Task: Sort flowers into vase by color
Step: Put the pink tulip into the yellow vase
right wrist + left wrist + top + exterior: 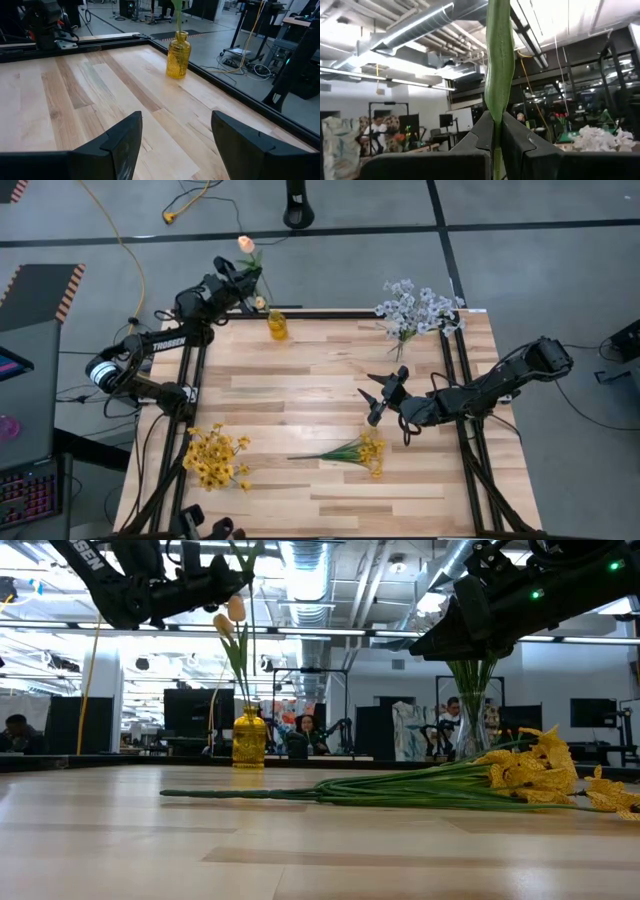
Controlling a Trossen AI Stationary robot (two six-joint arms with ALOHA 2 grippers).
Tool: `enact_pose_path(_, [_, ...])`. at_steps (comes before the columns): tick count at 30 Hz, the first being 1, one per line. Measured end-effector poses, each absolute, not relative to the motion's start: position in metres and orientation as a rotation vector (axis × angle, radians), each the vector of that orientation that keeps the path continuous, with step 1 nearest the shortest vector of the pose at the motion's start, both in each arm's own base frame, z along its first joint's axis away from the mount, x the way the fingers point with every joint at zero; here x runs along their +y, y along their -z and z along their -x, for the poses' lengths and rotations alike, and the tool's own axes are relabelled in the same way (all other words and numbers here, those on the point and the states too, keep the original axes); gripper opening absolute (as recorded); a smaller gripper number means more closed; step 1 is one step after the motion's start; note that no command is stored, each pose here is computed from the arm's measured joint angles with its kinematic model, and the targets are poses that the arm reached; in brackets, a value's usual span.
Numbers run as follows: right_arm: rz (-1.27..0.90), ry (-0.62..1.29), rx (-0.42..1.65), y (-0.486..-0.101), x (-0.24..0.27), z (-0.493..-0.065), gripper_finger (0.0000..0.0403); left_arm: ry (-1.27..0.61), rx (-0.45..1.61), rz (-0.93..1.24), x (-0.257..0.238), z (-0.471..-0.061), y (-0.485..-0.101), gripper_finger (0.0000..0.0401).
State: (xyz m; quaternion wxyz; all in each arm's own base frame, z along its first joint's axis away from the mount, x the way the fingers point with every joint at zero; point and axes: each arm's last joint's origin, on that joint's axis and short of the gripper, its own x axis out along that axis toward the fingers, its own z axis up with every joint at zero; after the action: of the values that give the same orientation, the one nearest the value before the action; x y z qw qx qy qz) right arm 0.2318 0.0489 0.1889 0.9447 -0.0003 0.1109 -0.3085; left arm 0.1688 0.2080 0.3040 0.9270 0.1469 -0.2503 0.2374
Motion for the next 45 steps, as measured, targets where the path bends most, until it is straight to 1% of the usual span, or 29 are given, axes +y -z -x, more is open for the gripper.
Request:
enact_pose_path(8, [0.001,0.629,0.226,-0.189,0.049,-0.232,0.0265,-0.480,-0.499,-0.256,0.204,-0.177,-0.302,0.0002])
enact_pose_path(12, [0.001,0.629,0.226,-0.189,0.049,-0.232,0.0265,-0.541,-0.514,-0.241,0.201,-0.181,-0.302,0.0002])
enact_pose_path(21, [0.001,0.629,0.226,-0.189,0.049,-0.232,0.0265,-0.552,-0.575,-0.215,0.199,-0.175,-0.310,0.0002])
enact_pose_path(29, [0.001,0.629,0.226,-0.189,0.049,-0.232,0.0265,-0.520,-0.651,-0.309,0.176,-0.157,-0.340,0.0002])
enact_pose_path(35, [0.001,0.629,0.226,-0.189,0.049,-0.232,0.0265,-0.536,-0.580,-0.348,0.154,-0.139,-0.358,0.0002])
enact_pose_path(41, [0.001,0.629,0.226,-0.189,0.049,-0.232,0.0265,-0.565,-0.493,-0.377,0.131,-0.120,-0.364,0.0002])
enact_pose_path(45, [0.001,0.628,0.226,-0.189,0.049,-0.232,0.0265,-0.595,-0.494,-0.380,0.118,-0.108,-0.348,0.0002])
